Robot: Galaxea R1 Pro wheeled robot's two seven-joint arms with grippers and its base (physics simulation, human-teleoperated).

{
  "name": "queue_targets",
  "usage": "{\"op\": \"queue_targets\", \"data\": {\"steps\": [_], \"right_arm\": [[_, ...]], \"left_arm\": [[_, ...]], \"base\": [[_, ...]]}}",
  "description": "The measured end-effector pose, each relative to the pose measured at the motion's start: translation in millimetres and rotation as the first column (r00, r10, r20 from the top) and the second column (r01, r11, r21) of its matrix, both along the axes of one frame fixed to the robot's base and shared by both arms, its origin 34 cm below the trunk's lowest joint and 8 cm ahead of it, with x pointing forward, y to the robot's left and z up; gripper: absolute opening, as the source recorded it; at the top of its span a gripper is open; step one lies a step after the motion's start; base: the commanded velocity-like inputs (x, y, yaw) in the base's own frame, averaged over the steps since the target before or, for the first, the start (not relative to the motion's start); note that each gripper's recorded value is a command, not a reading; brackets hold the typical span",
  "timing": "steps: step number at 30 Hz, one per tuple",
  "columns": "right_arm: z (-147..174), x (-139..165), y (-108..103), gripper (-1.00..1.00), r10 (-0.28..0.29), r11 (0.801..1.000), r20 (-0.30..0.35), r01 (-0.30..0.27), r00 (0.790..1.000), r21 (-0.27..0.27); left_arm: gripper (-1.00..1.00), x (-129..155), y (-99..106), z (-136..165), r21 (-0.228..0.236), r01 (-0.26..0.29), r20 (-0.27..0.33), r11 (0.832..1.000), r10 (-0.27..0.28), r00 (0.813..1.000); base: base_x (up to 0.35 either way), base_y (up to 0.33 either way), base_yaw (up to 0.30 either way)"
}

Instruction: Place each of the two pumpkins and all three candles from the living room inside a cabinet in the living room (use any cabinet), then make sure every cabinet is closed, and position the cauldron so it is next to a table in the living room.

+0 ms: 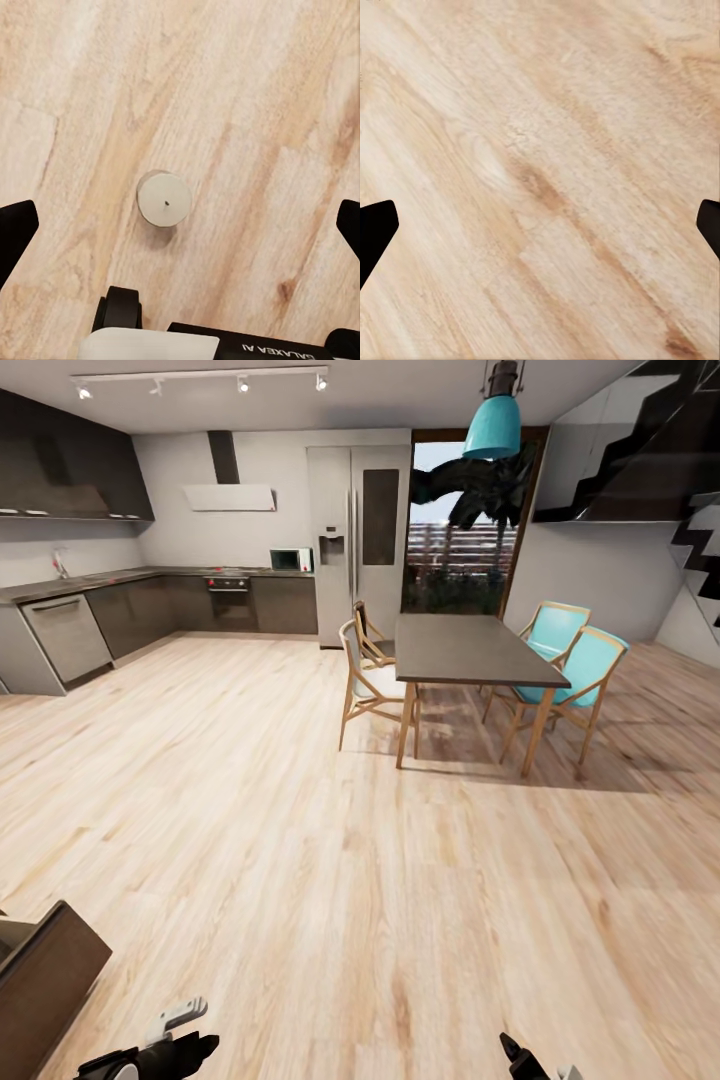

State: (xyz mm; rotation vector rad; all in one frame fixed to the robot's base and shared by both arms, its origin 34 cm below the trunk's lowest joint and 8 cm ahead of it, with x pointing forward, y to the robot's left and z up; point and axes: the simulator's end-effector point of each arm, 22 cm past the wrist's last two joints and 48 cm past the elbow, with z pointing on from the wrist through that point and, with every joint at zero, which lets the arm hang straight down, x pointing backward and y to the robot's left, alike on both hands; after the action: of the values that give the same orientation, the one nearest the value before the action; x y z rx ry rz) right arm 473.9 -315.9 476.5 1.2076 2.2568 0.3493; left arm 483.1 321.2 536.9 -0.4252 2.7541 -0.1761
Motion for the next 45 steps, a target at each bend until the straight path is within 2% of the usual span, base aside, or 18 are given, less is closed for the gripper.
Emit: {"op": "queue_targets", "data": {"steps": [11, 21, 23, 25, 29, 30, 32, 33, 34, 35, 36, 37, 40, 42, 45], "right_arm": [[-0.5, -0.6, -0.3, 1.0, 0.0, 1.0, -0.003, 0.0, 1.0, 0.001], [-17.9, -1.0, 3.5, 1.0, 0.013, 1.0, -0.001, -0.013, 1.0, 0.001], [-21.3, -0.4, 4.3, 1.0, 0.014, 1.0, 0.0, -0.014, 1.0, 0.003], [-23.6, 2.4, 6.3, 1.0, 0.022, 1.0, 0.008, -0.022, 1.0, 0.001], [-30.0, 3.8, 7.2, 1.0, 0.051, 0.998, 0.012, -0.05, 0.999, -0.022], [-33.2, 1.9, 7.7, 1.0, 0.081, 0.996, 0.0, -0.081, 0.997, -0.04], [-41.3, -4.8, 7.8, 1.0, 0.153, 0.984, -0.042, -0.156, 0.987, -0.085], [-49.1, -14.9, 0.8, 1.0, 0.191, 0.969, -0.108, -0.205, 0.976, -0.138], [-56.3, -25.5, -12.0, 1.0, 0.208, 0.947, -0.191, -0.247, 0.959, -0.208], [-58.2, -25.3, -18.7, 1.0, 0.214, 0.927, -0.234, -0.273, 0.948, -0.257], [-54.1, -9.2, -17.4, 1.0, 0.228, 0.9, -0.251, -0.302, 0.941, -0.315], [-45.3, 13.7, -10.3, 1.0, 0.238, 0.872, -0.252, -0.32, 0.938, -0.369], [-24.8, 52.6, 8.9, 1.0, 0.235, 0.839, -0.225, -0.315, 0.945, -0.444], [-19.1, 62.1, 18.2, 1.0, 0.243, 0.821, -0.22, -0.321, 0.945, -0.471], [-19.0, 67.3, 31.7, 1.0, 0.286, 0.794, -0.218, -0.358, 0.933, -0.491]], "left_arm": [[1.0, 0.1, 0.3, -0.1, 0.0, -0.001, 0.0, 1.0, 0.001, 1.0], [1.0, -0.7, -0.6, -17.5, -0.003, -0.003, 0.001, 1.0, 0.003, 1.0], [1.0, 0.8, -8.5, -23.2, -0.008, -0.014, 0.017, 1.0, 0.014, 1.0], [1.0, 0.5, -4.1, -32.0, 0.017, -0.033, 0.043, 0.999, 0.032, 0.999], [1.0, 2.3, -2.8, -41.7, 0.061, -0.015, 0.071, 0.998, 0.01, 0.997], [1.0, 2.4, -4.8, -44.1, 0.069, -0.008, 0.074, 0.998, 0.002, 0.997], [1.0, 2.3, -8.1, -48.4, 0.08, 0.003, 0.077, 0.997, -0.009, 0.997], [1.0, 2.0, -12.2, -51.0, 0.08, 0.007, 0.077, 0.997, -0.013, 0.997], [1.0, 0.8, -15.1, -54.0, 0.079, 0.009, 0.076, 0.997, -0.015, 0.997], [1.0, -0.5, -15.7, -57.1, 0.081, 0.009, 0.072, 0.997, -0.015, 0.997], [1.0, -1.4, -15.5, -60.2, 0.084, 0.009, 0.07, 0.996, -0.014, 0.997], [1.0, -0.7, -14.9, -62.3, 0.087, 0.006, 0.075, 0.996, -0.012, 0.997], [1.0, 2.0, -9.4, -67.2, 0.114, 0.003, 0.094, 0.993, -0.014, 0.995], [1.0, 2.5, 2.7, -71.1, 0.168, -0.007, 0.105, 0.986, -0.011, 0.994], [1.0, 2.1, 9.6, -76.4, 0.231, -0.044, 0.115, 0.972, 0.017, 0.993]], "base": [[0.008, 0.0, 0.0], [0.0, 0.0, 0.0], [0.0, 0.0, 0.0], [0.0, 0.0, 0.0], [0.0, 0.0, 0.0], [0.0, 0.0, 0.0], [0.0, 0.0, 0.0], [0.0, 0.0, 0.0], [0.0, 0.0, 0.0], [0.0, 0.0, 0.0], [0.0, 0.0, 0.0], [0.0, 0.0, 0.0], [0.0, 0.0, 0.0], [0.0, 0.0, 0.0], [0.0, 0.0, 0.0]]}}
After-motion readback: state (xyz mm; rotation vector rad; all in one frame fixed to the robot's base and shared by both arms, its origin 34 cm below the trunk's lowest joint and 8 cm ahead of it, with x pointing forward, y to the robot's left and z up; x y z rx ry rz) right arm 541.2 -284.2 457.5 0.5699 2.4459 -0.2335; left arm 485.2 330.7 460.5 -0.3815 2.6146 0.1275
